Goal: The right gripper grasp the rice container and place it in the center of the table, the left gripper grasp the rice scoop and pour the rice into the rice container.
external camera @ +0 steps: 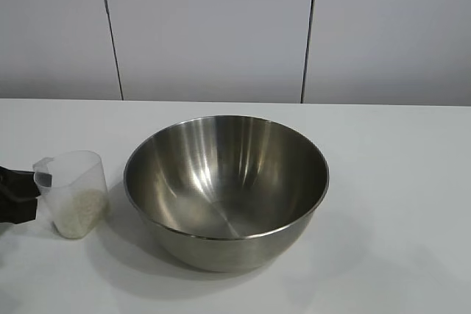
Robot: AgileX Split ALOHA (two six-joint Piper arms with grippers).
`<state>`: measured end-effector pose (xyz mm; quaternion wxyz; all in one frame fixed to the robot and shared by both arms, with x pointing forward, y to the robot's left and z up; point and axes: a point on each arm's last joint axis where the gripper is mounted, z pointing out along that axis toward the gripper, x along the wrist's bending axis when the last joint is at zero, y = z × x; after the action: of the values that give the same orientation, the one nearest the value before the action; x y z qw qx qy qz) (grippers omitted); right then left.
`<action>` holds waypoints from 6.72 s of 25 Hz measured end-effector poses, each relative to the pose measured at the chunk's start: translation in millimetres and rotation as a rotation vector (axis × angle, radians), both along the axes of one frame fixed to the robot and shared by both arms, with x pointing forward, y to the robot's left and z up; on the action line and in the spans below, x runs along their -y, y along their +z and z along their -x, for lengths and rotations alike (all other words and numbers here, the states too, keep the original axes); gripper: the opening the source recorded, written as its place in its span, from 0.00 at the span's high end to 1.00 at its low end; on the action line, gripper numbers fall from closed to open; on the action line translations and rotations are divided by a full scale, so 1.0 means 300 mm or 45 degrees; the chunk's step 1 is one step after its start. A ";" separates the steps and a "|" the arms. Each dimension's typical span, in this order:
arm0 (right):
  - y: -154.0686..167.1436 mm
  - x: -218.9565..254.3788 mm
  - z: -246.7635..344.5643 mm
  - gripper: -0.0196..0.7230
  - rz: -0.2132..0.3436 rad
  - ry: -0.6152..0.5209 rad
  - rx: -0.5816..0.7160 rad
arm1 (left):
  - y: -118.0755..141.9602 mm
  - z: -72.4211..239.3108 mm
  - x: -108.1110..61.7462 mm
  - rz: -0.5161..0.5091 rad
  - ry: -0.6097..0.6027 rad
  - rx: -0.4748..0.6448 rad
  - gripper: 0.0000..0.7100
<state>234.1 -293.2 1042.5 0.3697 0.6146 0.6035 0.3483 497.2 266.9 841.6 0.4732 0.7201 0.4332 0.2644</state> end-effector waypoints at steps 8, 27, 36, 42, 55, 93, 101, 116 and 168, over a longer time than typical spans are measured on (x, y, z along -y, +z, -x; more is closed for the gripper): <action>0.000 0.000 0.000 0.34 0.000 0.000 0.001 | 0.171 -0.016 0.016 -0.096 -0.072 0.294 0.99; 0.000 0.000 0.000 0.34 0.000 0.000 0.001 | 0.441 -0.017 0.454 -0.928 -0.713 0.524 0.99; 0.000 0.000 0.000 0.34 0.000 0.000 0.001 | 0.510 0.002 0.554 -1.357 -0.924 1.064 0.99; 0.000 0.000 0.000 0.34 0.000 0.000 0.000 | 0.514 0.027 0.587 -1.801 -1.136 1.439 0.99; 0.000 0.000 0.000 0.34 0.000 0.000 0.000 | 0.559 0.025 0.604 -2.360 -1.114 1.985 0.99; 0.000 -0.001 0.000 0.34 -0.003 0.002 0.001 | 0.448 -0.098 0.207 -0.012 0.342 0.253 0.99; 0.000 -0.001 0.000 0.34 -0.003 0.002 0.001 | 0.329 0.016 0.023 0.018 0.290 0.248 0.99; 0.000 -0.001 0.000 0.34 -0.003 0.002 0.001 | 0.026 0.014 0.011 -0.041 0.174 0.006 0.99; 0.000 -0.001 0.000 0.34 -0.003 0.002 0.001 | 0.560 -0.038 -0.318 0.057 0.745 0.161 0.53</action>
<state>234.2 -293.0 1042.6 0.3691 0.6145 0.6034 0.3495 508.4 362.3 1009.5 0.4186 0.5362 0.5978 0.4241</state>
